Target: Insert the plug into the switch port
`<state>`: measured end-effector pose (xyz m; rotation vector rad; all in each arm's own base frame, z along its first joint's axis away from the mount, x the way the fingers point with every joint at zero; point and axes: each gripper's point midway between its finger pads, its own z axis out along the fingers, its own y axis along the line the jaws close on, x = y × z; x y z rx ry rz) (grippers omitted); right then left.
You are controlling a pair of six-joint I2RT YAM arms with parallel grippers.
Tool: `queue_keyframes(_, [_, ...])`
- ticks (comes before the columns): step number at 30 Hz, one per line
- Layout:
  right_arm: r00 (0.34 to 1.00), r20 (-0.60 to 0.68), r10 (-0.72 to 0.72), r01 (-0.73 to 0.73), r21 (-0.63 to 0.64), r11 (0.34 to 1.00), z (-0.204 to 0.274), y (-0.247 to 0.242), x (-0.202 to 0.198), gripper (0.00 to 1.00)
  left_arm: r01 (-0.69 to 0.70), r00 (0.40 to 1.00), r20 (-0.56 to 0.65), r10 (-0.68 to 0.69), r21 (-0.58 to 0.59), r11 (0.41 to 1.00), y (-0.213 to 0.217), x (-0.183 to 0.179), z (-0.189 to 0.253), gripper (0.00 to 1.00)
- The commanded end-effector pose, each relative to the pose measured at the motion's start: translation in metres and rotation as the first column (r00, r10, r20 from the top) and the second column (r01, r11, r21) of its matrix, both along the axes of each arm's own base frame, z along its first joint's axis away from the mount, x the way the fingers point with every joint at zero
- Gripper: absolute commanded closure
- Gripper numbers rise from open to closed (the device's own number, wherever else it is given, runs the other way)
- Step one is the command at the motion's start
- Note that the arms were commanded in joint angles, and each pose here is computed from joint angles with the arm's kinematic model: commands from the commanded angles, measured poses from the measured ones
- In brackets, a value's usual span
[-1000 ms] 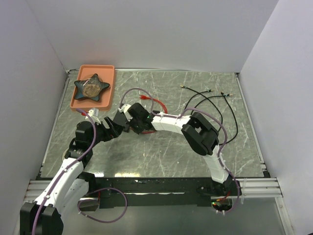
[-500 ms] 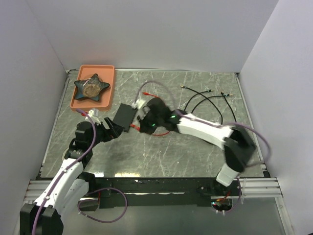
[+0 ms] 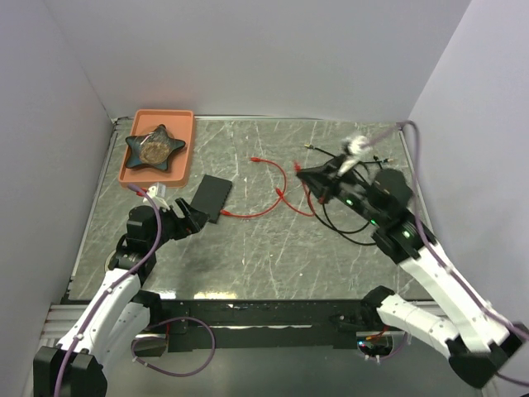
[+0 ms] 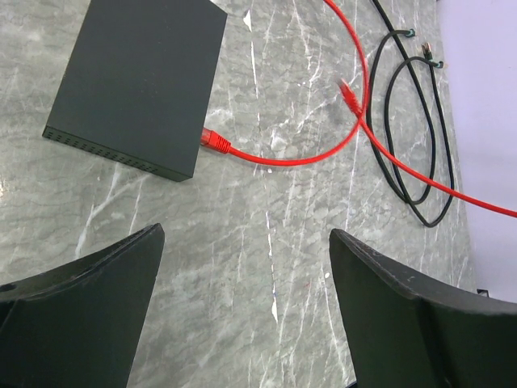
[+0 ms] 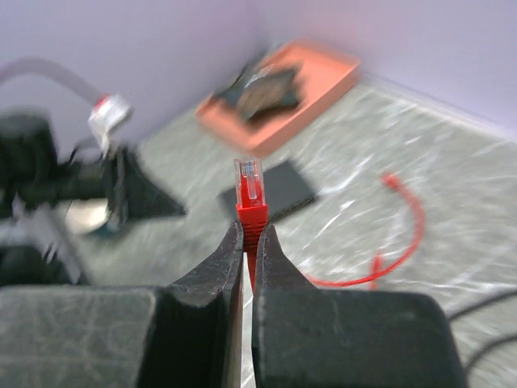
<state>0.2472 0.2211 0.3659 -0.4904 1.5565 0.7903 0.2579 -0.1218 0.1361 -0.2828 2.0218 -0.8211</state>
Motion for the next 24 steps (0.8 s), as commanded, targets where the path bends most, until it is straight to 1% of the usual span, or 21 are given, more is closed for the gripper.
queue_keyframes(1, [0.963, 0.111, -0.246, 0.227, 0.160, 0.961, 0.042, -0.051, -0.003, 1.00, -0.007, 0.999, 0.040, 0.008, -0.018, 1.000, -0.001, 0.005, 0.016, 0.11])
queue_keyframes(2, [0.952, 0.133, -0.277, 0.251, 0.184, 0.950, 0.049, -0.061, -0.008, 1.00, -0.004, 0.999, 0.039, 0.005, -0.019, 1.000, -0.002, 0.005, 0.016, 0.11])
queue_keyframes(4, [0.944, 0.137, -0.299, 0.273, 0.178, 0.945, 0.049, -0.066, -0.008, 1.00, -0.002, 0.999, 0.043, 0.003, -0.023, 1.000, -0.002, 0.005, 0.018, 0.11])
queue_keyframes(8, [0.947, 0.096, -0.305, 0.300, 0.064, 0.952, 0.029, -0.060, 0.009, 1.00, 0.004, 0.999, 0.039, -0.003, -0.023, 1.000, -0.003, 0.004, 0.016, 0.11])
queue_keyframes(13, [0.922, 0.062, -0.382, 0.385, -0.044, 0.922, 0.009, -0.067, 0.028, 1.00, -0.005, 0.999, 0.038, 0.005, -0.012, 1.000, -0.001, 0.005, 0.017, 0.11])
queue_keyframes(15, [0.928, 0.057, -0.367, 0.371, -0.061, 0.927, 0.002, -0.061, 0.032, 1.00, -0.007, 0.999, 0.038, 0.007, -0.009, 1.000, 0.000, 0.005, 0.016, 0.11])
queue_keyframes(16, [0.945, 0.051, -0.324, 0.327, -0.072, 0.942, 0.001, -0.052, 0.031, 1.00, -0.006, 0.999, 0.032, 0.006, -0.008, 1.000, -0.001, 0.005, 0.014, 0.11])
queue_keyframes(18, [0.960, -0.021, -0.280, 0.273, -0.152, 0.950, -0.026, -0.037, 0.038, 1.00, 0.003, 0.999, 0.033, -0.003, -0.015, 1.000, -0.002, 0.005, 0.014, 0.11])
queue_keyframes(20, [0.969, -0.085, -0.231, 0.210, -0.203, 0.956, -0.050, -0.022, 0.042, 1.00, 0.008, 1.000, 0.026, -0.008, -0.017, 1.000, -0.003, 0.005, 0.012, 0.11])
queue_keyframes(21, [0.970, -0.103, -0.221, 0.195, -0.215, 0.957, -0.059, -0.018, 0.043, 1.00, 0.010, 1.000, 0.029, -0.010, -0.017, 1.000, -0.004, 0.006, 0.013, 0.11])
queue_keyframes(24, [0.951, -0.175, -0.254, 0.204, -0.261, 0.944, -0.095, -0.018, 0.046, 1.00, 0.006, 1.000, 0.027, -0.006, -0.010, 1.000, -0.003, 0.005, 0.013, 0.11])
